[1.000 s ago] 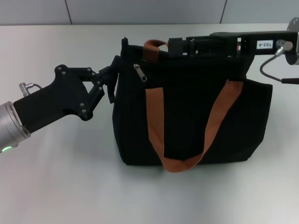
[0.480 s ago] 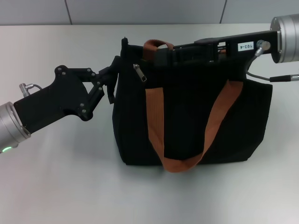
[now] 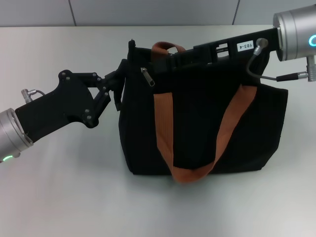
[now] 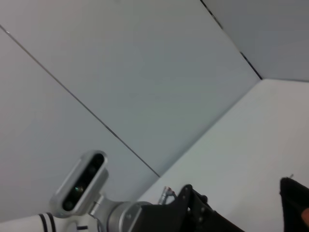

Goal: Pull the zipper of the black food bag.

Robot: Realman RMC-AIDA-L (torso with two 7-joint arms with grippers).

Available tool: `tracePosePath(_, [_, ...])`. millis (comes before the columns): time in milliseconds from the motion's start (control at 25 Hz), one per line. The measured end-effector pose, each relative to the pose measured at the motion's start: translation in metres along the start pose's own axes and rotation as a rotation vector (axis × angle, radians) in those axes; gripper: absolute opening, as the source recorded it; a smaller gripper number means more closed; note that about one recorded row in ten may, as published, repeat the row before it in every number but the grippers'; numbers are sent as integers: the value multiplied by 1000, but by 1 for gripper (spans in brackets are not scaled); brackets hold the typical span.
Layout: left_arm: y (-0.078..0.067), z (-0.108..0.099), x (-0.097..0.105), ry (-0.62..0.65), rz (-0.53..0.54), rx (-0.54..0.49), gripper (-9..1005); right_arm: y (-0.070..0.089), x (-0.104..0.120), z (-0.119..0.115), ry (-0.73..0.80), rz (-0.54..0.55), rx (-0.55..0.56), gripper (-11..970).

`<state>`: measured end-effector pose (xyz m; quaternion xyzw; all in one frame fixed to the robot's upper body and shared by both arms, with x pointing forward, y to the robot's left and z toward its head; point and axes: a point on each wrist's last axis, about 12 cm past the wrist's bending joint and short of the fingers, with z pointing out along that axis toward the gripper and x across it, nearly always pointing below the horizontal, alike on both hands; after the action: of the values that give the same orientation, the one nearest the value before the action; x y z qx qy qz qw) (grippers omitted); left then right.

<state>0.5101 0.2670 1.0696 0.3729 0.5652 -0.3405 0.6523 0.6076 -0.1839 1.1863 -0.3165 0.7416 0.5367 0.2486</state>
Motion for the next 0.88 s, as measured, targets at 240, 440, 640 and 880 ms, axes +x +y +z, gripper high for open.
tracePosePath(240, [1,0,0,1,-34,0,17,0,-4,3,19,1,10,463])
tracePosePath(440, [1,-1,0,2,-40,-1,16,1,-6,5,23,3,8,463])
tracePosePath(640, [1,-1,0,0,-43,-1,17,1,-5,8,52,7,12,463])
tracePosePath(880, [1,0,0,0,-44,-2,16,3,-5,14,82,4,10,463])
